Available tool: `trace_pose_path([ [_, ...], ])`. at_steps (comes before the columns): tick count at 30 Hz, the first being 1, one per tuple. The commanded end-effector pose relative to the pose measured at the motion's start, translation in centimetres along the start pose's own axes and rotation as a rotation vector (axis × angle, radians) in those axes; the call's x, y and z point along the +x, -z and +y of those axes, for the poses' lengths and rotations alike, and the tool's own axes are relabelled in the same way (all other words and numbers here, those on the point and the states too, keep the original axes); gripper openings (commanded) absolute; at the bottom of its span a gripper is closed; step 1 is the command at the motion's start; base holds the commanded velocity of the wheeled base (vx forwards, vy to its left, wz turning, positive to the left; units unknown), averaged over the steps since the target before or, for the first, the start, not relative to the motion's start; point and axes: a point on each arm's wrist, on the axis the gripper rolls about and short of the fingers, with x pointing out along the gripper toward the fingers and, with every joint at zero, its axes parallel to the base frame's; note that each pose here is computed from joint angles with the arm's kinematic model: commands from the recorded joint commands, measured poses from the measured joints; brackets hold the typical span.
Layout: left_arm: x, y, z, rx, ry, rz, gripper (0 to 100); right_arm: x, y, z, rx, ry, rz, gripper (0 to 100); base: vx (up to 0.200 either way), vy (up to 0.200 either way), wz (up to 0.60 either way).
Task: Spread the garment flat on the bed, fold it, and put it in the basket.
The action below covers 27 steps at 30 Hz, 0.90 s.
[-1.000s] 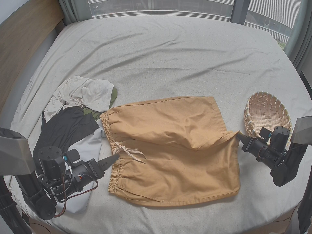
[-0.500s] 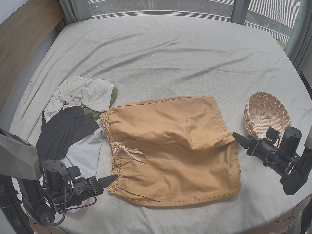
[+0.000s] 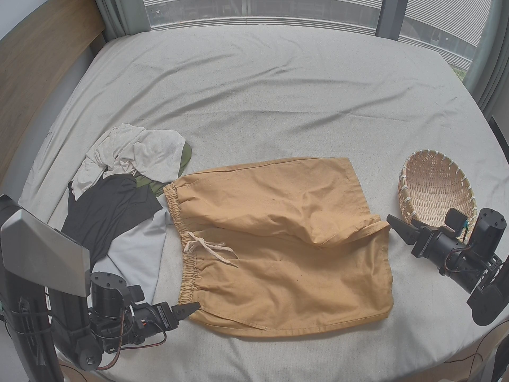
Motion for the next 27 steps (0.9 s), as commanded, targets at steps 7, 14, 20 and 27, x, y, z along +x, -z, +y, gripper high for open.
trace_pose_path([
  [7,1.7,-0.1,0.1,0.003,0.006,-0.002,0,-0.4,0.1,0.1,0.003,0.000,0.004,100,0.000,0.000,0.00],
  [14,2.5,-0.2,0.4,-0.002,0.001,-0.007,0,-1.5,1.2,-0.2,0.009,0.023,0.062,100,0.000,0.000,0.00],
  [20,1.9,-0.3,0.5,-0.008,-0.009,-0.015,0,-2.9,3.2,-0.7,0.029,0.064,0.180,100,0.000,0.000,0.00],
  [27,0.1,-1.1,0.9,-0.021,-0.027,-0.052,0,-2.8,5.8,-1.5,0.072,0.130,0.378,100,0.000,0.000,0.00],
])
